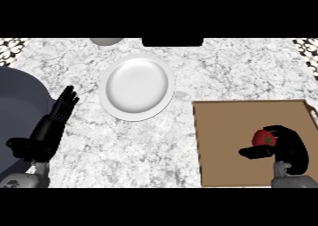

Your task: Pick the tomato from the tray and place it in the plate

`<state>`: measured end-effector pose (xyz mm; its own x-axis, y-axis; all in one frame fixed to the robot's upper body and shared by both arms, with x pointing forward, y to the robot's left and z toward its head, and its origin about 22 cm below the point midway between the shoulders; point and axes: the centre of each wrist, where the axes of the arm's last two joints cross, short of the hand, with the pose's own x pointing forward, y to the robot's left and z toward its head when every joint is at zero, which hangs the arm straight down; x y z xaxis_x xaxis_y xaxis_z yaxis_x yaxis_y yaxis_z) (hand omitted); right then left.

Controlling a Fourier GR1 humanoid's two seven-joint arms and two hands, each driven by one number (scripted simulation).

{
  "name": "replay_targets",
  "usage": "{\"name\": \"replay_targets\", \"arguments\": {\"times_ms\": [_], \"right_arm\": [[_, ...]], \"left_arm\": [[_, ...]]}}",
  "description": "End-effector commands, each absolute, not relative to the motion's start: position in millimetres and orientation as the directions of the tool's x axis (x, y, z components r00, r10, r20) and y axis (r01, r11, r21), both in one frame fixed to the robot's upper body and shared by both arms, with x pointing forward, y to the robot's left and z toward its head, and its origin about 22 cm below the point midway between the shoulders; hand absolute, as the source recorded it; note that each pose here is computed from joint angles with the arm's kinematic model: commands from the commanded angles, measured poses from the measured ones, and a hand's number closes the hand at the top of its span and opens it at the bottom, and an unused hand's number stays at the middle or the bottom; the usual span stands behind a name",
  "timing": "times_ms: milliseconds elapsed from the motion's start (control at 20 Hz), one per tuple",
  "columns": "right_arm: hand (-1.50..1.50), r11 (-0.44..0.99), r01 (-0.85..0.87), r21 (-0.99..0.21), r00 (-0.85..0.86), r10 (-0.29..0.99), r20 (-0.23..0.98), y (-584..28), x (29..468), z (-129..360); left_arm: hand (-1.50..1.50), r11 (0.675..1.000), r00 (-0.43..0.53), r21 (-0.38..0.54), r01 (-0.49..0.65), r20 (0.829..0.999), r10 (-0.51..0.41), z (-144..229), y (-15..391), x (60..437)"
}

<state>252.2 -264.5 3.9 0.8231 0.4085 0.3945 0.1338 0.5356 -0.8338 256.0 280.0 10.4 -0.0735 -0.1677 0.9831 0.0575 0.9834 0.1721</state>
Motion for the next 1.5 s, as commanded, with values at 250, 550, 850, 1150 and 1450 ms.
{"name": "replay_targets", "arguments": {"times_ms": [250, 550, 850, 1150, 1450], "right_arm": [[1.50, 0.475, 0.128, -0.870, 0.792, 0.479, 0.378, -260.1, 260.3, 2.8], [1.50, 0.376, 0.128, -0.918, 0.682, 0.639, 0.356, -196.4, 221.8, -1.4], [1.50, 0.358, 0.169, -0.918, 0.548, 0.740, 0.390, -118.8, 168.8, 13.5], [1.50, 0.330, 0.248, -0.911, 0.454, 0.791, 0.410, -71.8, 133.1, 63.1], [1.50, 0.230, 0.426, -0.875, 0.380, 0.832, 0.403, -69.7, 133.9, 87.8]], "left_arm": [[0.00, 0.984, 0.039, 0.179, 0.000, 0.983, -0.179, -25.2, 296.7, 246.0], [0.00, 0.982, 0.055, 0.187, -0.009, 0.981, -0.186, -13.2, 299.1, 255.1], [0.00, 0.982, 0.051, 0.191, -0.005, 0.980, -0.191, -14.6, 304.0, 240.7], [0.00, 0.982, 0.032, 0.190, -0.013, 0.981, -0.189, -8.5, 308.0, 257.7], [0.00, 0.980, 0.062, 0.198, -0.013, 0.979, -0.197, -20.5, 311.2, 245.6]]}}
